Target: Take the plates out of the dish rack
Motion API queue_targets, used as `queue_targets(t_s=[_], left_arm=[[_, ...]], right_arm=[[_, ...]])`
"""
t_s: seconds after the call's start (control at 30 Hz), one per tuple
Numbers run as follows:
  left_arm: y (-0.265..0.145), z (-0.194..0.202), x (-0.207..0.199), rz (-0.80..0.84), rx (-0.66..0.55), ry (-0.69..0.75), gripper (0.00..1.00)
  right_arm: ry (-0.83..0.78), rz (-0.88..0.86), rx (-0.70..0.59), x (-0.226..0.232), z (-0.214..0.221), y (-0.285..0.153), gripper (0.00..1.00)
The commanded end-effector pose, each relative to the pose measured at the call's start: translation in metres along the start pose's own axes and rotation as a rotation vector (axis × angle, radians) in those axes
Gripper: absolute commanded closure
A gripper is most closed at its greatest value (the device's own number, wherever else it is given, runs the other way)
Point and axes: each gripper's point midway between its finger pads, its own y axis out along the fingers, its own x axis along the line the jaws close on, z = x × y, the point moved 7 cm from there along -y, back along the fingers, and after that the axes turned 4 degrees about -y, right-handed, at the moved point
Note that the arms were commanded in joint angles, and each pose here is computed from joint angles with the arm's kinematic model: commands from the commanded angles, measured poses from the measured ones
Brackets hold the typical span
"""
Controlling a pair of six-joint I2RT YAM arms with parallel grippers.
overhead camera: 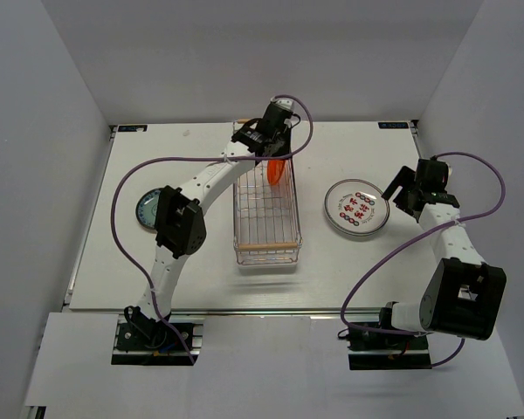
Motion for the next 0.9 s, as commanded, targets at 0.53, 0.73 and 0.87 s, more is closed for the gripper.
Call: queue_targets(t_s=[0.53,0.73,0.87], left_arm=[[-0.078,-0.057,-0.009,0.084,-0.176,-0.102,1.0],[-0.106,-0.073,-0.007,0.077,-0.236,-0.109,1.0],[-0.131,-0.081,-0.005,0.085,-0.267,-0.11,1.0]], right_arm=[[0.019,0.011,-0.044,0.002,-0.018,-0.003,0.11],[0.017,0.012,-0.042,0.003,-0.018,-0.003,0.11],[0.016,0.011,-0.038,0.003,-0.018,-0.002,0.11]])
